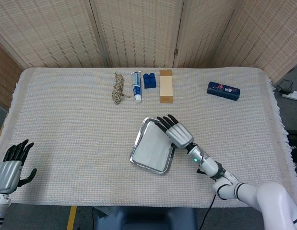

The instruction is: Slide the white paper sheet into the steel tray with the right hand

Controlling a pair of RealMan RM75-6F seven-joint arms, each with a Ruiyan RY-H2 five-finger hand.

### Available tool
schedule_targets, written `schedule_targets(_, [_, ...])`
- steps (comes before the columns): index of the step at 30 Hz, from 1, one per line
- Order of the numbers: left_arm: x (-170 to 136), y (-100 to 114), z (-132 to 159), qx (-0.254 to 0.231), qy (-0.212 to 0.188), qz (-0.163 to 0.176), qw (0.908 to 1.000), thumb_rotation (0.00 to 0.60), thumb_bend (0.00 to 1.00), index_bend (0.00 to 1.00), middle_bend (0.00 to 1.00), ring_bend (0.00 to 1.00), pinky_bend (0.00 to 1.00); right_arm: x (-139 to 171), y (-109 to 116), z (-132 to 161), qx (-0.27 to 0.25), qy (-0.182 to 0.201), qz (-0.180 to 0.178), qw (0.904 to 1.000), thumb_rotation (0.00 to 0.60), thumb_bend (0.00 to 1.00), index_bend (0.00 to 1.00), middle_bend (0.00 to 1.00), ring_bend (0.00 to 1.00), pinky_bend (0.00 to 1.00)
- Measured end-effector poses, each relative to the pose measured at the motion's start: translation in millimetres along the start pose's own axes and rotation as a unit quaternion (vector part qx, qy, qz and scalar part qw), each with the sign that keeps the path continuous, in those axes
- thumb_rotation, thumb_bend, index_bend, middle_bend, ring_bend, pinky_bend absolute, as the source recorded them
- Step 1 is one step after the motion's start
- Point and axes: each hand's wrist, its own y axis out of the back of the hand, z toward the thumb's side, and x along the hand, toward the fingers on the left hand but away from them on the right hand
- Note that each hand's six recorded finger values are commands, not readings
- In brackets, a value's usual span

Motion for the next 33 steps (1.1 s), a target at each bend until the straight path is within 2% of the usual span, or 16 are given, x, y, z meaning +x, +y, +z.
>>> schedule_targets(5, [0.3,-0.2,-1.1,0.000,0.002,-0.001,1.0000,0.600,0.44,0.00,0.00,0.00,0.00,-1.3,2.3,-1.0,0.012,-0.003,0.010,0.9999,0.600,0.31,0.00,0.00,0.00,0.00])
schedule_targets(20, [0.7,-0.7,-1.1,-0.002,0.007,-0.001,1.0000,0.600,0.44,0.00,0.00,0.00,0.00,-8.6,12.4,6.8,0.077,-0.016,0.088,0.9930,0.600,0.29,0.00,0.00,0.00,0.00])
schedule_targets(33, [1.6,-3.6,-1.1,-0.001,0.011,-0.006,0.9999,0.600,0.44,0.00,0.00,0.00,0.00,-11.8,20.2,1.3,0.111,-0.060,0.174,0.9767,0.600,0.29,0.00,0.00,0.00,0.00])
